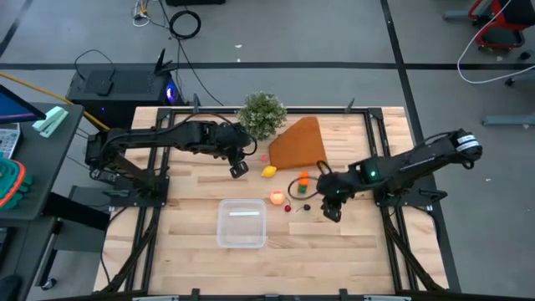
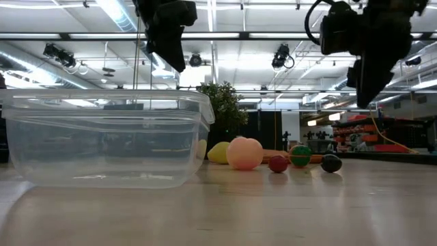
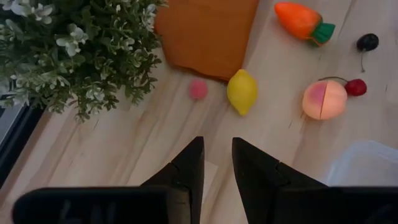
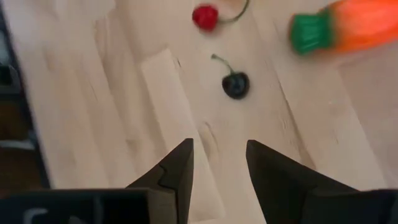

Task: Pick and placing Produce into tupperware
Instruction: Put the black cherry into the transparent bin

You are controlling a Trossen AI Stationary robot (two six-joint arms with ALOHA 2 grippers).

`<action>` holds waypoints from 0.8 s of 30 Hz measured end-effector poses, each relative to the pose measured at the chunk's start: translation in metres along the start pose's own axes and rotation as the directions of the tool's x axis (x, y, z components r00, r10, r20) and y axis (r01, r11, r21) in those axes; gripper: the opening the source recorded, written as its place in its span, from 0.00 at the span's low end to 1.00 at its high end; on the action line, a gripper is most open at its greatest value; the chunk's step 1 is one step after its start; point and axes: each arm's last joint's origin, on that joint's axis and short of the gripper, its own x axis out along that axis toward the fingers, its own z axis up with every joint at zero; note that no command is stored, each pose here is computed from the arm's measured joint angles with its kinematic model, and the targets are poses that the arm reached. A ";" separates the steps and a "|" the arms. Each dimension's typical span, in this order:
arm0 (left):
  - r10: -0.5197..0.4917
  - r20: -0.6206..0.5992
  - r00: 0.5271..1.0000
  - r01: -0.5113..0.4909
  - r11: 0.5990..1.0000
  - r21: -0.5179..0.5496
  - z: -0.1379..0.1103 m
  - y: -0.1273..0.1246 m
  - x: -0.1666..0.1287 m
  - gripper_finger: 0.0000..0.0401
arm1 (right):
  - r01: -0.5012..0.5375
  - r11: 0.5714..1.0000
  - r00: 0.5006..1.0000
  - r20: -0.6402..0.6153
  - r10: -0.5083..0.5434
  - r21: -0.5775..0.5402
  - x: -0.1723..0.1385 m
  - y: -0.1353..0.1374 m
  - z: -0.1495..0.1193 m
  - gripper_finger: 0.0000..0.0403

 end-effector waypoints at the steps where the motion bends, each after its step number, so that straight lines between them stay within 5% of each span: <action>1: 0.001 -0.001 1.000 -0.001 1.000 0.000 0.000 0.000 0.000 0.22 | 0.013 0.999 1.000 -0.007 -0.014 -0.032 0.004 0.002 0.001 0.30; 7: 0.020 -0.017 1.000 -0.020 1.000 -0.001 -0.002 0.001 0.000 0.23 | 0.067 0.980 0.996 -0.045 -0.077 -0.189 0.031 0.005 0.003 0.30; 24: 0.028 -0.054 0.998 -0.027 1.000 0.008 -0.006 0.001 0.000 0.23 | 0.169 0.941 0.985 0.012 -0.173 -0.293 0.062 0.003 0.012 0.36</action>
